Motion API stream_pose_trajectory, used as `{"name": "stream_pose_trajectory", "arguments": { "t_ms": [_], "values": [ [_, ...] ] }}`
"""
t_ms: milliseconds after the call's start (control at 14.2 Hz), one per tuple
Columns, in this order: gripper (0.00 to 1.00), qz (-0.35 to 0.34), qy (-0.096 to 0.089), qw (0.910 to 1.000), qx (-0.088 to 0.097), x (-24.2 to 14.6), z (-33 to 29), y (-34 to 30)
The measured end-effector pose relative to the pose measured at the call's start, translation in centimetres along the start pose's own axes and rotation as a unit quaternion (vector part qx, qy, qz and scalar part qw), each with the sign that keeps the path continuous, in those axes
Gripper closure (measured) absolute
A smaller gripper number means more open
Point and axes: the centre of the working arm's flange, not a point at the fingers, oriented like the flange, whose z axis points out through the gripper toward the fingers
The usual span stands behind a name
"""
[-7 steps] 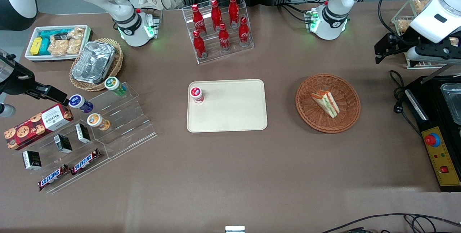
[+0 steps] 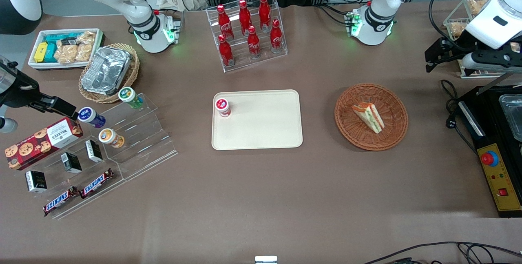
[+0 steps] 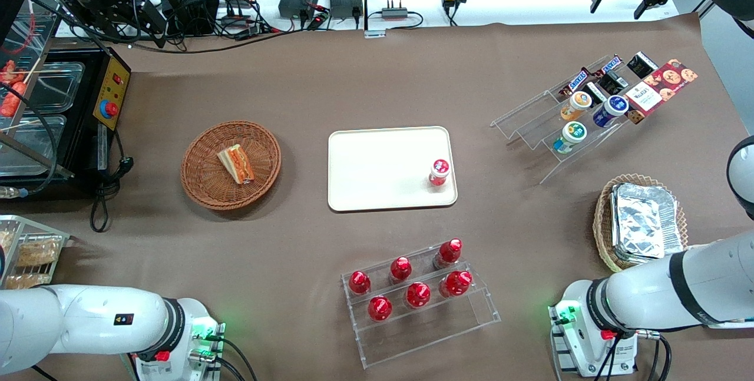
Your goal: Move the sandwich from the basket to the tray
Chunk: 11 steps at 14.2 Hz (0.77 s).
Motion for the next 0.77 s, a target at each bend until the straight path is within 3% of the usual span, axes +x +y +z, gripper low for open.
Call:
{"name": "stream_pose_trajectory", "arguments": {
  "t_ms": [282,423,775],
  "values": [
    [0.0,-0.079,0.023,0.9966,-0.009,0.8,-0.1,1.6],
    [0.0,-0.13,0.022,0.9912,-0.016,1.2,0.4,1.8],
    [0.0,-0.303,0.004,0.9527,-0.017,2.6,3.2,4.5]
  ]
}}
